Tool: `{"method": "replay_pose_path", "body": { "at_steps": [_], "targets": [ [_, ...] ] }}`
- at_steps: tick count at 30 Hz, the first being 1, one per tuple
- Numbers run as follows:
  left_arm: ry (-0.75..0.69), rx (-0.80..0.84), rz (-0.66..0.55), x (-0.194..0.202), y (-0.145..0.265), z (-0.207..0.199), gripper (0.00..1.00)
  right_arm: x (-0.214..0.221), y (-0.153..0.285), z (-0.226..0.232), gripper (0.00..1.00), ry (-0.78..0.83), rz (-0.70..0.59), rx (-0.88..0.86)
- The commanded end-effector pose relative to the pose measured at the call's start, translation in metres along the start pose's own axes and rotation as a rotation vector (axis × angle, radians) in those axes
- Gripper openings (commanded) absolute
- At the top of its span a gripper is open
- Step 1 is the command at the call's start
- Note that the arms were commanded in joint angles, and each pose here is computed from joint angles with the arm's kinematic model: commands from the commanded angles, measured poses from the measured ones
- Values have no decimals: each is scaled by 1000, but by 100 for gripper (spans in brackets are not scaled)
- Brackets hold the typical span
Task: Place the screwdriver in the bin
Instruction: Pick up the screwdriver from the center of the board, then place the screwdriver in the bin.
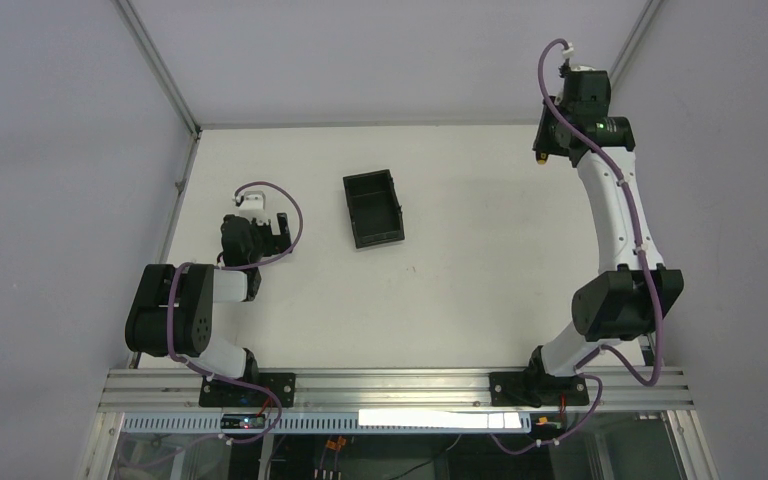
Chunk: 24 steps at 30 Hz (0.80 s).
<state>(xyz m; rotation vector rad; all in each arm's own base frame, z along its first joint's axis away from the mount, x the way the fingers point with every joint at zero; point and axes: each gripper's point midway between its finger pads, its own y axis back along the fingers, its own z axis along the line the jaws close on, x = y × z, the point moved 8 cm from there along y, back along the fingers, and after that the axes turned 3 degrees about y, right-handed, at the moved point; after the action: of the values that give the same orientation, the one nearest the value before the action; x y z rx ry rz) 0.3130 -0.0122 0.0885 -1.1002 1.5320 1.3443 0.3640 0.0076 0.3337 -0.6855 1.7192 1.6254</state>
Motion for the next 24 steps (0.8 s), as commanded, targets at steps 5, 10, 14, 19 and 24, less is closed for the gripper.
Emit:
{"method": "replay_pose_path", "body": {
  "at_steps": [5,10,14,19,24],
  "targets": [
    [0,-6,-49,-10,0,-2,99,-25,54,23,7,28,-116,-65],
    [0,-6,-49,-10,0,-2,99,-25,58,52,7,55,-122,-114],
    [0,-6,-48,-10,0,-2,99,-23,57,83,6,81,-116,-164],
    [0,-7,-48,-10,0,-2,99,-21,55,116,6,106,-113,-219],
    [0,-6,-48,-10,0,-2,99,-15,57,155,6,153,-113,-281]
  ]
}}
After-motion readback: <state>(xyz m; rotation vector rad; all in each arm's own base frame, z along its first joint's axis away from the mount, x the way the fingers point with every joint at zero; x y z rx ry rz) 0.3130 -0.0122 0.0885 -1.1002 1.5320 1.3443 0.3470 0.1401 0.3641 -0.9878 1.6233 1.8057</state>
